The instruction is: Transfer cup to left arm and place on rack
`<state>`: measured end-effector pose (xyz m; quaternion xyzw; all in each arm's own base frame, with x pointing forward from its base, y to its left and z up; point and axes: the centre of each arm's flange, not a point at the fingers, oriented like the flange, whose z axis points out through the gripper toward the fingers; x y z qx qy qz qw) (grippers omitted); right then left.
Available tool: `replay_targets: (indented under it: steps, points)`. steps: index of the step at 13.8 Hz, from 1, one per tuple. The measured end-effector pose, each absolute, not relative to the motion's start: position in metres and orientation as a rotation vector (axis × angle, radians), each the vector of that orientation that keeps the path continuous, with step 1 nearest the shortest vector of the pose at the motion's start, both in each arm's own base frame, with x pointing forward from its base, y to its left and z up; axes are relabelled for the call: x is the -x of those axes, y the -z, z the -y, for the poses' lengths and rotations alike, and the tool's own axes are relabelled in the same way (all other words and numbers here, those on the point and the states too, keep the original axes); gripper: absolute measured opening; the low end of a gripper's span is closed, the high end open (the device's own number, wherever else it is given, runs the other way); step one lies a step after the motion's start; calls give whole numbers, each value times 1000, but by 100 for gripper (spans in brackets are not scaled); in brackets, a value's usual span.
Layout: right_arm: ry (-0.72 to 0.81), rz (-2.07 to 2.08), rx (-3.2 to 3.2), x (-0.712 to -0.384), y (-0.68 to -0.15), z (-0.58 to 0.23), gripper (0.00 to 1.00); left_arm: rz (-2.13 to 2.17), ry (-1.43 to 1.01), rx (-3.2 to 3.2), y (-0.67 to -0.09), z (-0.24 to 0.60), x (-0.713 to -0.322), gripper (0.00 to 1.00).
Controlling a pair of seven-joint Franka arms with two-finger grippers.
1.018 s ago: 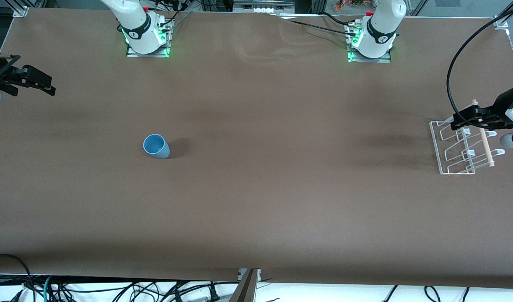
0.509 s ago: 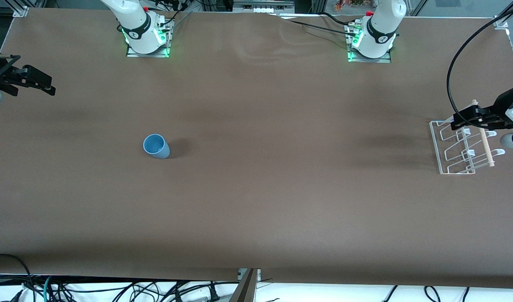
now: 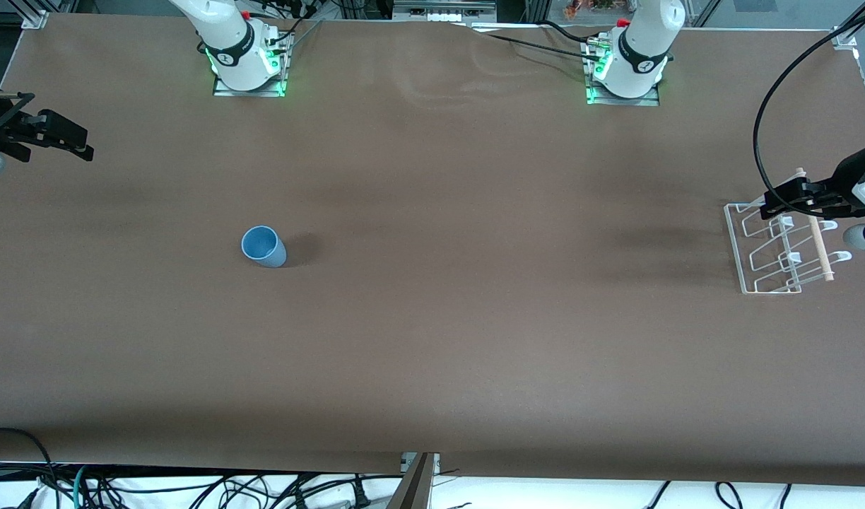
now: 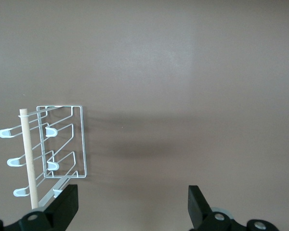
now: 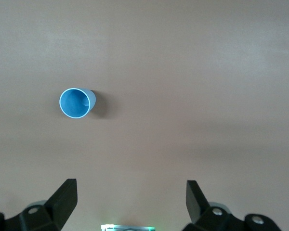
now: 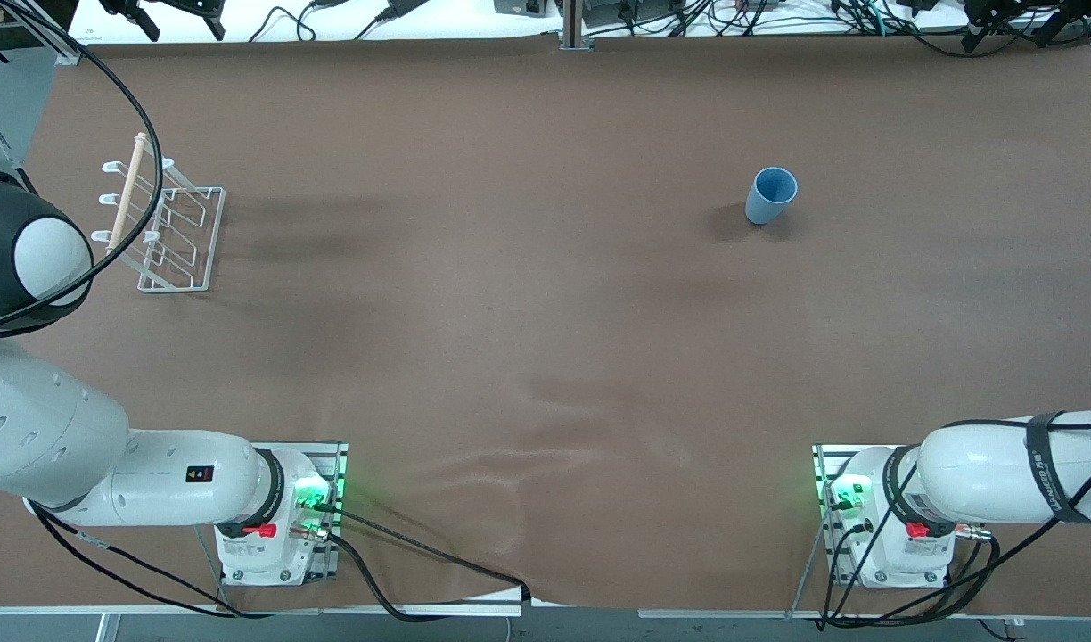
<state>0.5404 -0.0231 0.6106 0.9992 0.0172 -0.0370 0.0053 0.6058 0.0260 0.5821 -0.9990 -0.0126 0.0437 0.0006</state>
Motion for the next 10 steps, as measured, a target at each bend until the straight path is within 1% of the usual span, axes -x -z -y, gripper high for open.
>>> replay_targets:
  steps: [5,9,10]
  points:
    - [118,-54,-3128,-540,-611,23,100,40,-137,3137,-582,-26,-606,100]
    - [158,-69,-3128,-538,-608,18,100,41,-137,3155,-582,-24,-606,100]
    - [187,-81,-3128,-538,-603,13,100,41,-137,3170,-582,-23,-606,100]
